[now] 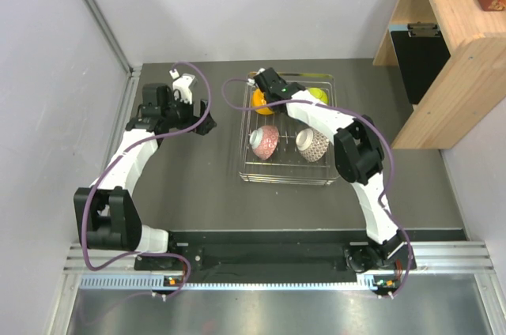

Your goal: Load the bowls into the dish rack

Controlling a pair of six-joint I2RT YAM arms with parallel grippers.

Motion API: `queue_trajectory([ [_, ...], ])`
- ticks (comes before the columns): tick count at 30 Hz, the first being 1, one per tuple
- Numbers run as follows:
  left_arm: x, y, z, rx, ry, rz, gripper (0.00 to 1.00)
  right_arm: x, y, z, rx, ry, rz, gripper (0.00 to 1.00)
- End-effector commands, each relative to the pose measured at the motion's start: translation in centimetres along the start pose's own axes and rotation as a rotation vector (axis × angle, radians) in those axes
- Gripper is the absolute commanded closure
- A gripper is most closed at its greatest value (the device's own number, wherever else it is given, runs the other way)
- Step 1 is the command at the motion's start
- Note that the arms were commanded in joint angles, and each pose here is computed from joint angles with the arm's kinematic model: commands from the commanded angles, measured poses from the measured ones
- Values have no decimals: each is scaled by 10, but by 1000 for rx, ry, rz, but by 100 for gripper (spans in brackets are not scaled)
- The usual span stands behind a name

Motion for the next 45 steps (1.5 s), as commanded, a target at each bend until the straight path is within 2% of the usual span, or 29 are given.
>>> queue_trajectory([
  [1, 10, 13, -2, -21, -2, -71, 1, 10, 13, 35, 24, 88, -49, 100],
  [18, 12, 15, 1, -32, 10, -78, 1, 16, 10, 60, 78, 99, -47, 100],
  [36, 12, 15, 2, -40, 13, -82, 1, 17, 18, 48, 67, 24, -78, 100],
  [45, 12, 15, 3, -41, 17, -83, 1, 21, 28, 12, 26, -119, -109, 100],
])
Point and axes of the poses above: each gripper's point midway between its finger pads, its own x axis back along the fingers, its own z axis along the line the jaws close on, y = z × x, the point moved 6 cm from there along x, back along the fingers, and after that the axes turned 11 degrees about -x, right-handed, at the moved point
